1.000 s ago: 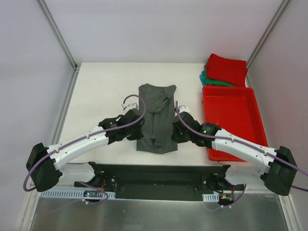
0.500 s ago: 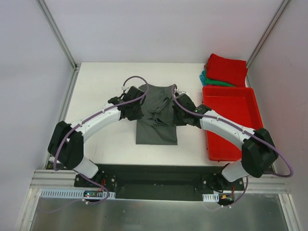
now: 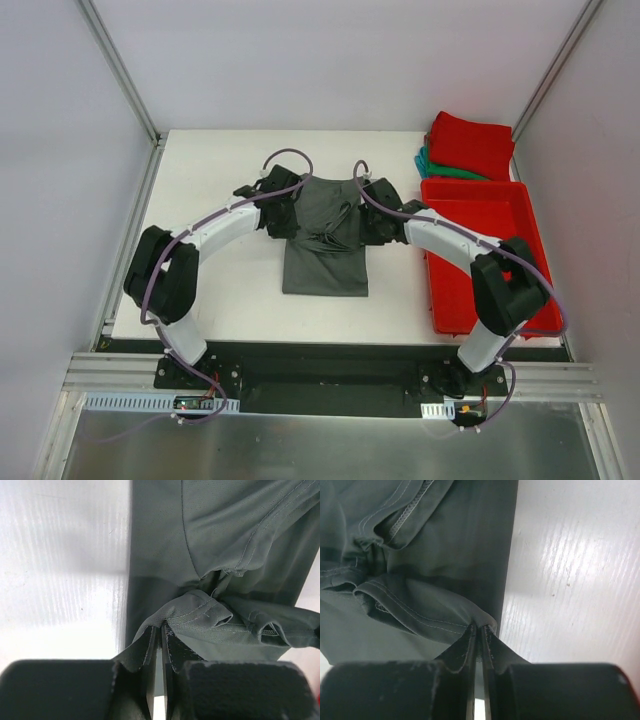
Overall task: Fold and stack the t-shirts
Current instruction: Fold the folded rectangular tshirt in 1/3 of the way
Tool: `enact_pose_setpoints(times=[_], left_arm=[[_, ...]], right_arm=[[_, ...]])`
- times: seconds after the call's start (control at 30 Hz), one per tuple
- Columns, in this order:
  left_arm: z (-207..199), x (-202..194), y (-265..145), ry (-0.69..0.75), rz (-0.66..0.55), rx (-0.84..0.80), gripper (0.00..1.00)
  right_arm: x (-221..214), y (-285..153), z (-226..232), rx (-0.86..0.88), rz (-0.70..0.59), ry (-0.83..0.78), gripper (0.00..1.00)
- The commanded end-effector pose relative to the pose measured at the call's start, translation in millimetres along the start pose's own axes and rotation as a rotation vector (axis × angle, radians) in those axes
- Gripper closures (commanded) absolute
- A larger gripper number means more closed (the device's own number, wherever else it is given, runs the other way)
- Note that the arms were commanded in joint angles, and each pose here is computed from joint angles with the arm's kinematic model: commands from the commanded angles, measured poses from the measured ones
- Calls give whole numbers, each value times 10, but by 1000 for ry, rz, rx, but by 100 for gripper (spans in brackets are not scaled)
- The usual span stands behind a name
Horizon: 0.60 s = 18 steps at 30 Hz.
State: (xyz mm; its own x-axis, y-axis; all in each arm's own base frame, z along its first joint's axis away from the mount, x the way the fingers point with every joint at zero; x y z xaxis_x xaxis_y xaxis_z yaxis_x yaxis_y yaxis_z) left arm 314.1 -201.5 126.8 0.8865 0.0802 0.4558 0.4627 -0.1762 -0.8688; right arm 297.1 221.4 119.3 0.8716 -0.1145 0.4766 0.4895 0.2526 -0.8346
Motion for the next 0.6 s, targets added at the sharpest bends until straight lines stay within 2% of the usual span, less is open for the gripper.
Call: enact_pose_setpoints(times=[0.0, 0.07, 0.13, 0.17, 0.2, 0.23, 0.33, 0.47, 0.57], left_arm=[[-71, 131, 54, 50, 12, -67, 90], [-68, 155, 73, 59, 13, -69, 75], [-55, 189, 37, 60, 0, -72, 49], [-49, 201, -13, 61, -11, -77, 32], [-38, 201, -71, 60, -21, -81, 18], [-29, 195, -148, 59, -36, -89, 1], [41, 89, -383, 39, -67, -106, 1], [146, -211, -623, -21, -71, -151, 1], [211, -538, -698, -40, -55, -224, 1]], right_arm=[[225, 55, 94, 40, -35, -2, 89], [256, 87, 70, 29, -37, 0, 86], [274, 74, 57, 20, -36, -4, 77], [285, 44, 46, 15, -41, -3, 66], [285, 6, 27, 7, -46, -7, 45], [287, -45, 8, 6, -54, -10, 29], [220, -248, -28, 28, -73, -8, 3], [-114, -405, -22, 119, -54, -40, 4], [-458, -471, 182, 281, 2, -113, 4]])
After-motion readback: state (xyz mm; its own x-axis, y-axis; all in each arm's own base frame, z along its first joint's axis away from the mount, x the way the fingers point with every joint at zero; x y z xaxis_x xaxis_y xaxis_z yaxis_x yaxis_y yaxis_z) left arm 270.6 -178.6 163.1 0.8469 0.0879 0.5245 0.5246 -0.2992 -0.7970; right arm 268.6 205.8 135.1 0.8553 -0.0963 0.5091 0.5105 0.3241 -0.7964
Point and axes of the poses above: each gripper's point midway between its finger pads, its own y axis out along the fingers, its own z axis along the line the jaws close on, x = y × z, the point moved 5 cm from there along -y, back along the fingers, and after that the axes turned 8 degrees about y, right-handed, at the moved point
